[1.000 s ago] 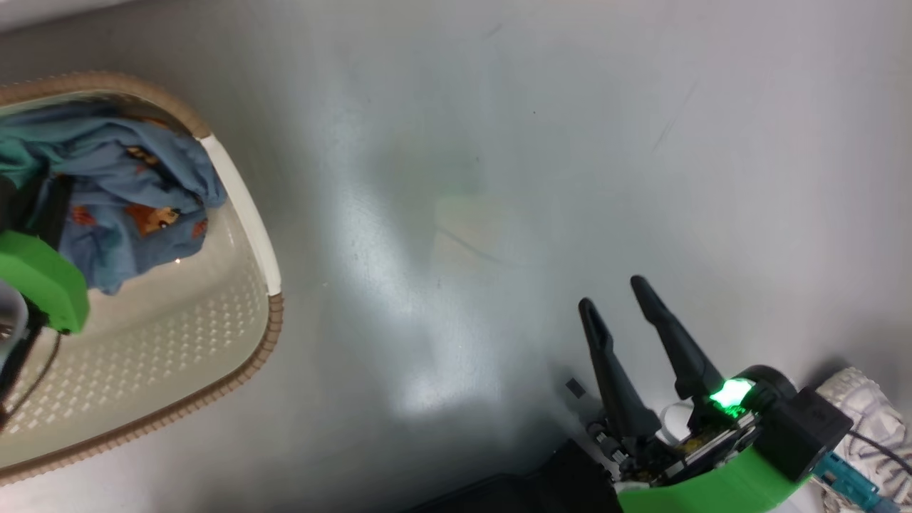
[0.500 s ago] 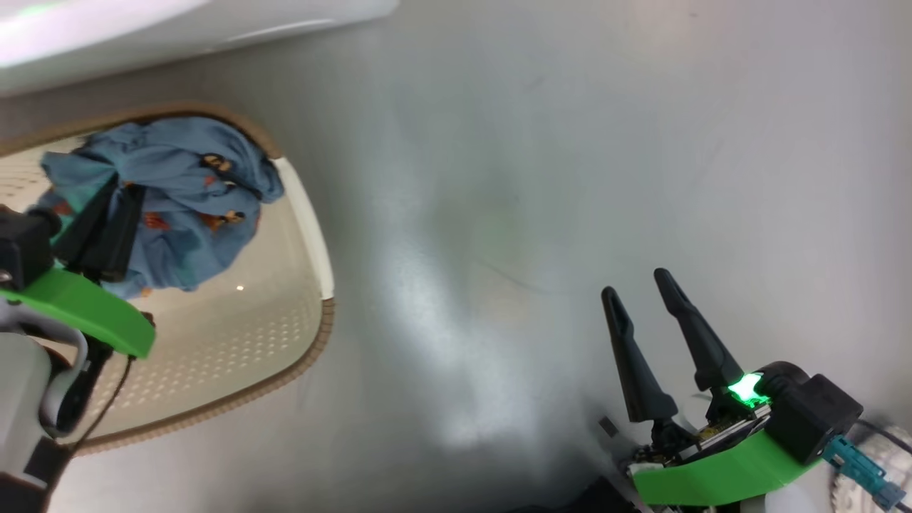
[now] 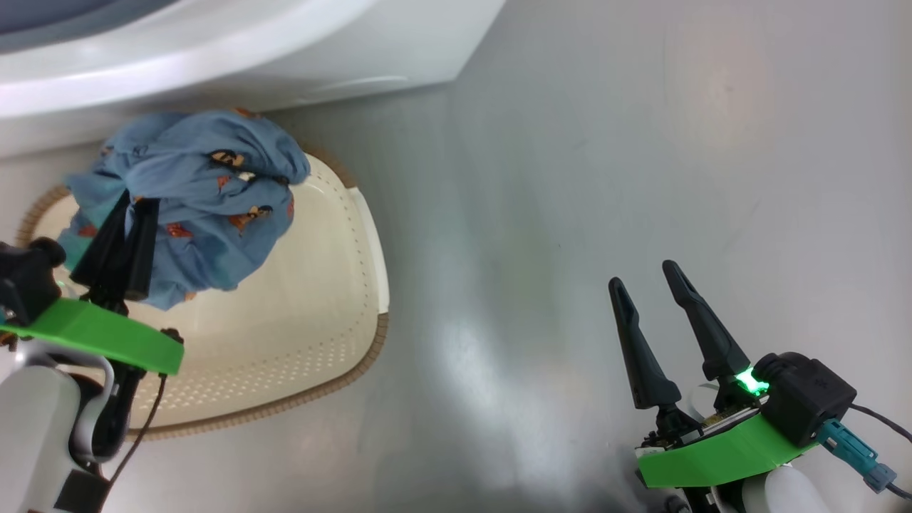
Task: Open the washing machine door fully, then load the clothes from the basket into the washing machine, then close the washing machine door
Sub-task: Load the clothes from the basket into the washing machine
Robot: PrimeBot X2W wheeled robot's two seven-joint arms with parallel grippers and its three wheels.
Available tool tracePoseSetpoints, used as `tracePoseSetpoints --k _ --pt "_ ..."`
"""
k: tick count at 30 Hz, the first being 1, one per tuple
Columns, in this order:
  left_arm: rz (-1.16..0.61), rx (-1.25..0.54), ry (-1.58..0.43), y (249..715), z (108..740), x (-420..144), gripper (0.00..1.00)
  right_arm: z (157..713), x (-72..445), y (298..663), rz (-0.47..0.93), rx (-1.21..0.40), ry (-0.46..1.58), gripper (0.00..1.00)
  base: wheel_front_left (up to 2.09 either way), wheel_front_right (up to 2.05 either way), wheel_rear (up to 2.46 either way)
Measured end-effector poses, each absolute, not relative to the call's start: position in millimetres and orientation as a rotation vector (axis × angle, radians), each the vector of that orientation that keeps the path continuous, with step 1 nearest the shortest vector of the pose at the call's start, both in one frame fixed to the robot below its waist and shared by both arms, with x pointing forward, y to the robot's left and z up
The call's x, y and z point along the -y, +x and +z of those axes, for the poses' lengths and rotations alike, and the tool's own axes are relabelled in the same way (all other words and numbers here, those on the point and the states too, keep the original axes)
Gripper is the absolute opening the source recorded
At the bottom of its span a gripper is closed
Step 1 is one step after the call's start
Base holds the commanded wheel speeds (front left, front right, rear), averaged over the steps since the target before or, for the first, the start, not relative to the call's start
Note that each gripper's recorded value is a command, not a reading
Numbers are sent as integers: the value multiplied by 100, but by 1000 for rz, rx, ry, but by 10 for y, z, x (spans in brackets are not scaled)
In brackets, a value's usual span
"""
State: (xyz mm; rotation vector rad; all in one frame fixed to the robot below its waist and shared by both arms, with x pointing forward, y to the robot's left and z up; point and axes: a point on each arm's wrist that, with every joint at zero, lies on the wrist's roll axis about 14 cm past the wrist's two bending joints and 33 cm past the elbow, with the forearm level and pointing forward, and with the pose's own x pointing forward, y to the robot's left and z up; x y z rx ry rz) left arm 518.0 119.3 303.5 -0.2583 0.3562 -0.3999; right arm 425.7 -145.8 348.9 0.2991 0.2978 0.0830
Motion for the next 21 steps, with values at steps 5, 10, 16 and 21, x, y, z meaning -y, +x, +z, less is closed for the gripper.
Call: tracePoseSetpoints --k 5,10,16,21 --pt "-367 -312 -257 5108 3301 -1296 0 3621 1445 4275 96 -265 291 100 0 0 0" --pt "-341 -272 -256 5012 3552 -1365 0 3778 1399 4283 115 -229 294 100 0 0 0" --pt "-298 -210 -252 4925 3870 -1484 0 3973 1323 4283 143 -185 298 100 0 0 0" --pt "-276 -155 -233 4843 4116 -1551 0 4117 1271 4268 162 -153 301 100 0 0 0"
